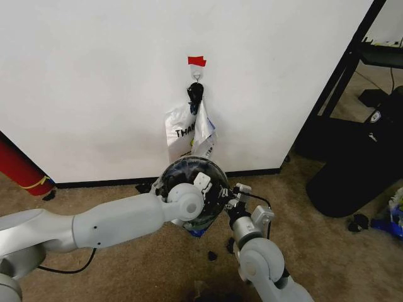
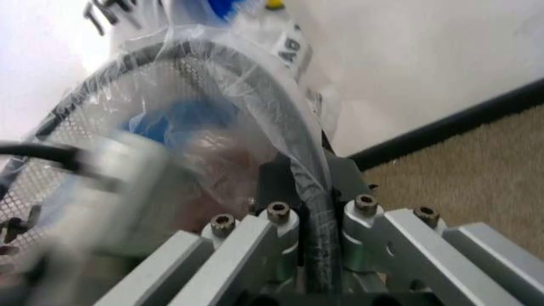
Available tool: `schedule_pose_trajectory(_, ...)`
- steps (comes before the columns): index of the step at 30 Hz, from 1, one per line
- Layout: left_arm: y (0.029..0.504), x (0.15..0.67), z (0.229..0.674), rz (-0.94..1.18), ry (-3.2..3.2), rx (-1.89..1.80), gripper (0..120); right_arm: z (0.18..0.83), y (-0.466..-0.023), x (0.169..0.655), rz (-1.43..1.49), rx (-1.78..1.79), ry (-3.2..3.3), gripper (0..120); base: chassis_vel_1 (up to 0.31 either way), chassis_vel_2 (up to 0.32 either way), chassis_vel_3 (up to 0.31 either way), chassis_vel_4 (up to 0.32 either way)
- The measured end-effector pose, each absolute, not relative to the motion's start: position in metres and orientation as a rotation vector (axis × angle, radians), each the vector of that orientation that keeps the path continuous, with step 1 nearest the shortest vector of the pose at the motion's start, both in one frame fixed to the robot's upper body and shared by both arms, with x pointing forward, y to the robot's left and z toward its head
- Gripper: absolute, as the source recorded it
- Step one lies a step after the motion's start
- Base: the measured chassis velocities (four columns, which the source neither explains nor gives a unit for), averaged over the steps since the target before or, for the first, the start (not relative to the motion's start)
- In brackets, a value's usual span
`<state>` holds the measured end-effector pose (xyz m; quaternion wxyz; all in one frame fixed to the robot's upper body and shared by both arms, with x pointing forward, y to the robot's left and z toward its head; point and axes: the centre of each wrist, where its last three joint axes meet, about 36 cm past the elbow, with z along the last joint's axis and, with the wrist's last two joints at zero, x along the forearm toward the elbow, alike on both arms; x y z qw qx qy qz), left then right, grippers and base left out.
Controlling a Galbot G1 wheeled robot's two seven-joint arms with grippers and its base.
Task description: Pick up the garbage bag from the wall and place it over the trash bin.
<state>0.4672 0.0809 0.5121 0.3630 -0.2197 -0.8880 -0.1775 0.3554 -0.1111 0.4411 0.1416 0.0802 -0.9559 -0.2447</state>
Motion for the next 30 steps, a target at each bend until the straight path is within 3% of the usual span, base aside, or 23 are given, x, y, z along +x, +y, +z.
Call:
schedule_pose_trajectory(9, 0.122, 0.408, 0.571, -0.172, -2.5, -0.772, 0, 0.445, -0.118, 0.363, -0.736, 0.175, -2.681, 1, 0.0, 0.0, 0.0, 0.0)
schedule_pose_trajectory(22, 0.216, 0.384, 0.575, 0.08, -2.995, -0.666, 46, 0.46, -0.146, 0.362, -0.832, 0.119, -2.596, 1, 0.0, 0.0, 0.0, 0.0)
schedule_pose_trajectory(26, 0.245, 0.373, 0.55, 0.224, -3.056, -0.52, 64, 0.46, -0.149, 0.363, -0.822, 0.13, -2.593, 1, 0.0, 0.0, 0.0, 0.0)
schedule_pose_trajectory(30, 0.256, 0.358, 0.522, 0.263, -3.032, -0.432, 73, 0.462, -0.15, 0.364, -0.815, 0.135, -2.601, 1, 0.0, 0.0, 0.0, 0.0)
